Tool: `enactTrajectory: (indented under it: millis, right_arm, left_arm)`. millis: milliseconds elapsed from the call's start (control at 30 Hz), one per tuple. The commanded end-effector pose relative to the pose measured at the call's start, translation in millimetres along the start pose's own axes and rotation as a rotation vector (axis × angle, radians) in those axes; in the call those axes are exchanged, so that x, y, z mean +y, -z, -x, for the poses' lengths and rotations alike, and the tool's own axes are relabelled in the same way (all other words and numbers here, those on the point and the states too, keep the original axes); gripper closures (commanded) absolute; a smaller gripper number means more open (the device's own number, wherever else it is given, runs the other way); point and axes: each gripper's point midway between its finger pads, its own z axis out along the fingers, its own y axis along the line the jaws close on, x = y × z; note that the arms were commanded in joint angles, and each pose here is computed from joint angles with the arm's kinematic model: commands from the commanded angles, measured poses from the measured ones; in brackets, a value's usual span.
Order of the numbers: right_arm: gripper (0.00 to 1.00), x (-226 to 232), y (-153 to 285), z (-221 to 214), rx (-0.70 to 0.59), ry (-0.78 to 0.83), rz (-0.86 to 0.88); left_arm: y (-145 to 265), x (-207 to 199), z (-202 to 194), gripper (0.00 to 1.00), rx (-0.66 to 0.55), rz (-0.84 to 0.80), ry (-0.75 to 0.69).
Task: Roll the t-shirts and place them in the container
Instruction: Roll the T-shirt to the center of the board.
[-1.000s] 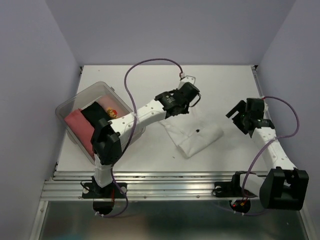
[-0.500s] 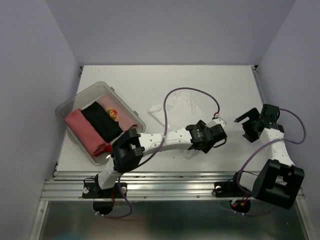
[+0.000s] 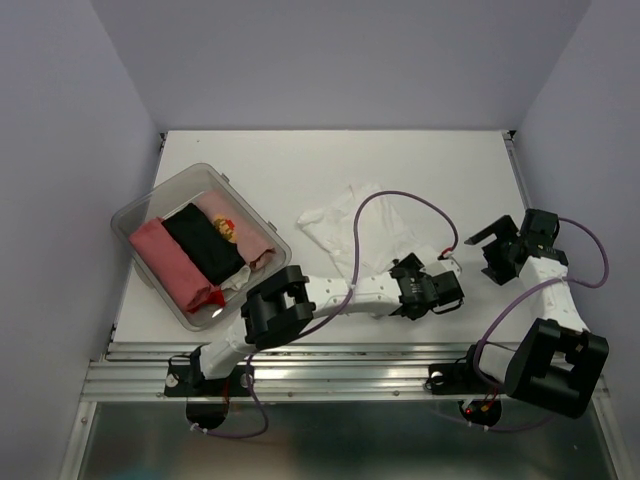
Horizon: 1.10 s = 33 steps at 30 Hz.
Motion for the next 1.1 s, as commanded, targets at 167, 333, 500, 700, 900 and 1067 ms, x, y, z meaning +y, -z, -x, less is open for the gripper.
enactTrajectory:
  millis: [167,333,500,700,900,1067]
  right_arm:
    - [0.08,18,8,6,-0.031,0.016,0.098]
    - [0.07,18,6,5,-0.023,0.014,0.101]
    - [0.07,17,6,5,-0.023,0.014,0.101]
    - [0.07,16,6,4,-0.024,0.013,0.100]
    - [0.07,16,6,2,-0.021,0.007,0.100]
    - [0.07,15,8,3,-0.031,0.008,0.098]
  left_arm:
    - [-7,8,30,0.16,-0.081,0.094,-0.036]
    - [-16,6,36,0.18,-0.089,0.118,-0.054]
    - [-25,3,31,0.19,-0.077,0.129,-0.077]
    - [-44,10,12,0.22,-0.024,0.166,-0.089]
    - [-58,11,-3,0.26,0.009,0.163,-0.113]
    - [-64,3,-9,0.57,0.031,0.075,-0.096]
